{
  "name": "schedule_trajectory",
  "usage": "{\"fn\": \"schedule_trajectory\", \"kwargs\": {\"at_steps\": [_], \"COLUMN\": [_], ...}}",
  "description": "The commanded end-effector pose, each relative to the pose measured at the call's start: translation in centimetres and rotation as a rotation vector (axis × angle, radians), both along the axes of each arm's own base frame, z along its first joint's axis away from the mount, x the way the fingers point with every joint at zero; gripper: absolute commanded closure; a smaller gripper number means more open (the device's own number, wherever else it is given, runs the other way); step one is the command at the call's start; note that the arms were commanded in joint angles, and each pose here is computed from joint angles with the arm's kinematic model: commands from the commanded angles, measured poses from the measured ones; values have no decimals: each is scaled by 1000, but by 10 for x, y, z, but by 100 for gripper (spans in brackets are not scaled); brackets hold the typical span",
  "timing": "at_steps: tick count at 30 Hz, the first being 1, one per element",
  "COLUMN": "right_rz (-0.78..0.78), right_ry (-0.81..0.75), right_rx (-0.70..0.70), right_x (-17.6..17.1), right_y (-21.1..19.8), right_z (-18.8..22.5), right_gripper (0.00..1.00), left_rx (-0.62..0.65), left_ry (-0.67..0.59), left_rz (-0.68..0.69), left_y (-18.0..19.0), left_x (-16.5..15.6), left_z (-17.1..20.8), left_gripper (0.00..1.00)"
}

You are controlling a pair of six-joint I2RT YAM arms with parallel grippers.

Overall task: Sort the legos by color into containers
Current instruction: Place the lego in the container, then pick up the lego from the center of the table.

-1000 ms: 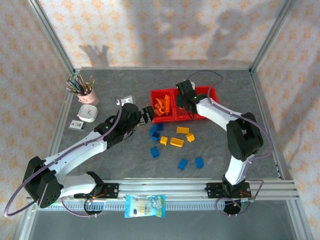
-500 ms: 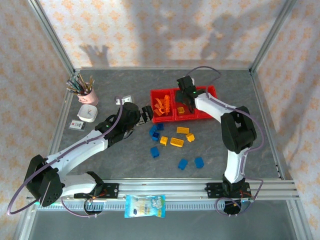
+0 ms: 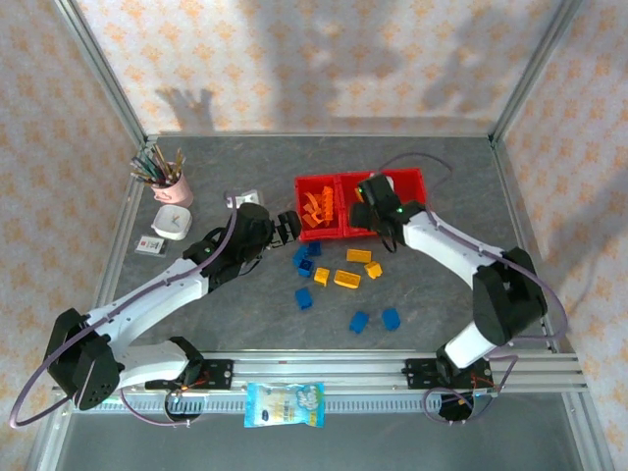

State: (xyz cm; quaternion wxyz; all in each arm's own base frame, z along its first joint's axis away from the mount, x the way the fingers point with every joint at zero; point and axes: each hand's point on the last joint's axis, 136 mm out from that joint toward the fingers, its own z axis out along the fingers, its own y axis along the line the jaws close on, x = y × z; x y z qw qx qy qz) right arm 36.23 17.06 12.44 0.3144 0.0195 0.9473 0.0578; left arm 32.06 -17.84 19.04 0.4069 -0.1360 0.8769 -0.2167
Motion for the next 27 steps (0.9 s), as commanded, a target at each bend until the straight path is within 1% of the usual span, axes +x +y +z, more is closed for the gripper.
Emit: {"fn": "schedule_trajectory", "kwargs": {"at_steps": [1,3,9,15,20,24,27], "right_rz": [-29,-37,-39,3,26,-21,-48], "right_ry": [78,99,165,218,239,218,180], "right_rx": [-22,-19,55,92,72,-5,-44], "right_x": [-36,-52,-94,-121,-130,-117,-106], "right_y": [-16,-21,-22,-11,-7,-16,-20], "right_z": [-15,-22,-43,-63,-79,-83,-80], "right_gripper": [30,29,28,26,26,27,30], "left_rx": [-37,-46,-80,-90,-87,-83,-76], "left_ry": [8,12,14,22,31,32,36], "left_rz": [-28,-32,-46,-51,-54,-49,-50], "left_y": [-5,-7,-15,-21,-23,-23,-23], "left_x": [-7,-10,-16,-17,-17,-15,-15], "left_z": [-1,-3,-8,-16,-19,-19,-19], "left_gripper": [1,1,1,1,1,1,1]}}
